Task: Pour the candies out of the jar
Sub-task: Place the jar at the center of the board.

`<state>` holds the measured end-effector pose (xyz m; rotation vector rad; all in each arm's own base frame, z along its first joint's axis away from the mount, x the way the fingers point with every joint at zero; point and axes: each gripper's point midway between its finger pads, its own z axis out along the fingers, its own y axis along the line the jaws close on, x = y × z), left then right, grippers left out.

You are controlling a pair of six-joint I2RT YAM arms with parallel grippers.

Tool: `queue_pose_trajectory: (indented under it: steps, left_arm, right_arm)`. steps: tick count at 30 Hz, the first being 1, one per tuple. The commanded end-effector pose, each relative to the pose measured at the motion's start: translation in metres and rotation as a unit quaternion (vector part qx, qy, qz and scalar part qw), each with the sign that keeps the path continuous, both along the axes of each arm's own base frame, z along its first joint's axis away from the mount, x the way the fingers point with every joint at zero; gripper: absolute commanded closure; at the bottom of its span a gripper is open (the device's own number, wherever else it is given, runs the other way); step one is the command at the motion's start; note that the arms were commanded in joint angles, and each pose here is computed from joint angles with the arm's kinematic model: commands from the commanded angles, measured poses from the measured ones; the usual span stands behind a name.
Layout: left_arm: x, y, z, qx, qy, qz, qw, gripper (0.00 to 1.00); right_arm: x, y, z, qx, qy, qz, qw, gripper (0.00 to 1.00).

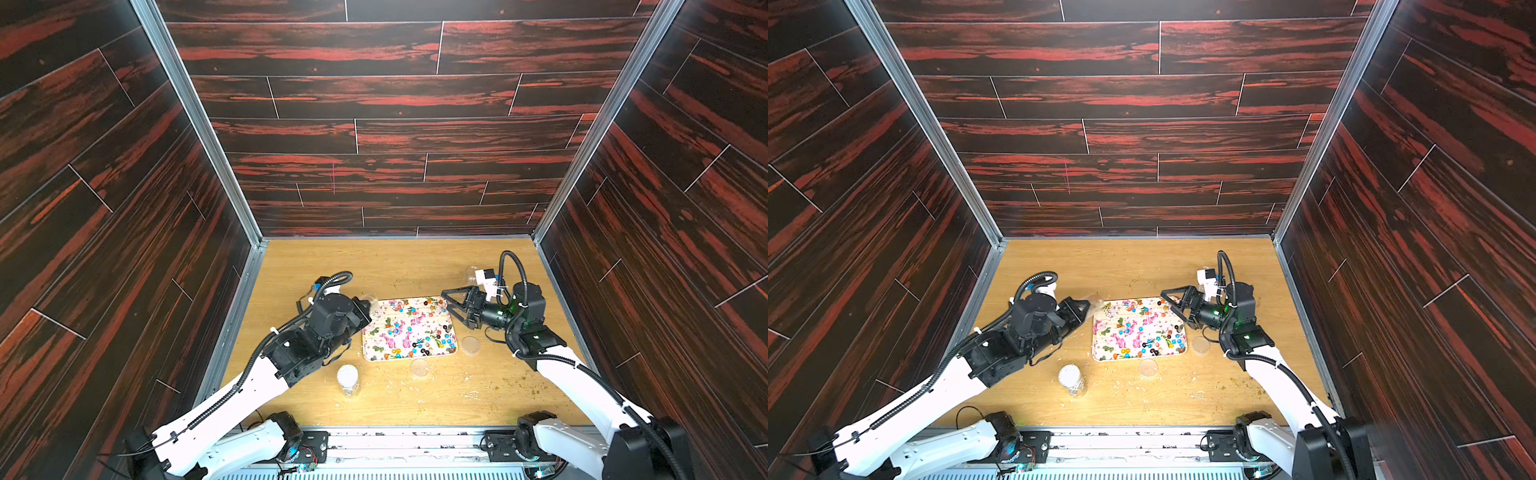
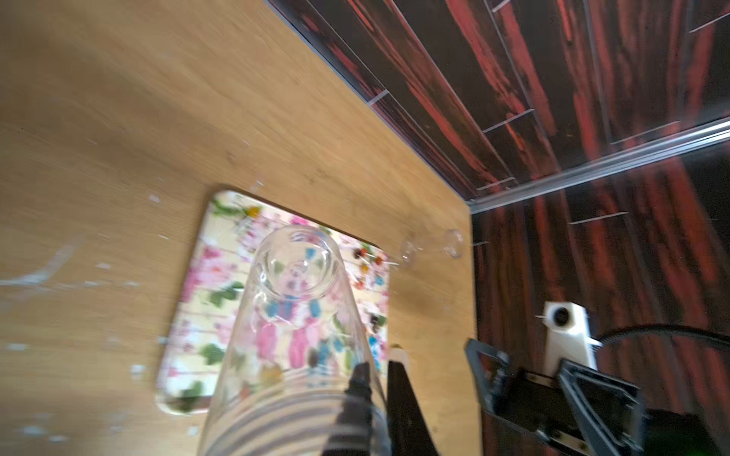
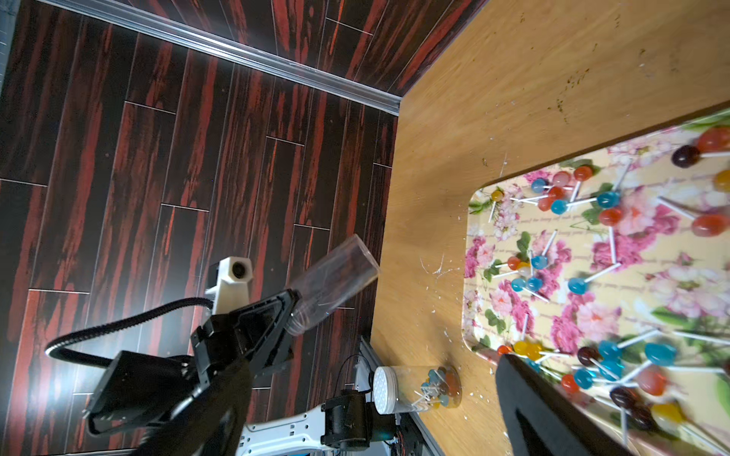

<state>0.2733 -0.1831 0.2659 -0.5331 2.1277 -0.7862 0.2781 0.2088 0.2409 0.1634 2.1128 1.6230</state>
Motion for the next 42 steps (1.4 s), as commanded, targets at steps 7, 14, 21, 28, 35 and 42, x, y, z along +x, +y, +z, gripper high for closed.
queue_pose_trajectory:
  steps: [7,14,21,28,35,42]
  left_arm:
    - [0.024,0.058,-0.059,0.205,0.129,-0.038,0.970,0.91]
    - [0.066,0.044,-0.100,0.292,0.249,-0.131,0.914,0.87]
    - [0.104,0.035,-0.136,0.317,0.310,-0.169,0.880,0.85]
    - [0.133,0.038,-0.157,0.269,0.325,-0.162,0.892,0.85]
    - [0.145,0.044,-0.150,0.255,0.305,-0.141,0.907,0.70]
    - [0.149,0.052,-0.131,0.255,0.287,-0.125,0.915,0.56]
  right_arm:
    - [-0.020,-0.016,-0.024,-0.023,0.024,0.002,0.999,0.01]
    - [-0.026,-0.023,-0.029,-0.025,0.027,-0.002,0.999,0.01]
    - [-0.032,-0.028,-0.031,-0.032,0.029,-0.003,0.999,0.01]
    - [-0.034,-0.031,-0.032,-0.037,0.031,-0.006,0.999,0.01]
    - [-0.032,-0.033,-0.033,-0.048,0.032,-0.009,0.998,0.01]
    - [-0.030,-0.037,-0.030,-0.065,0.022,-0.019,0.997,0.01]
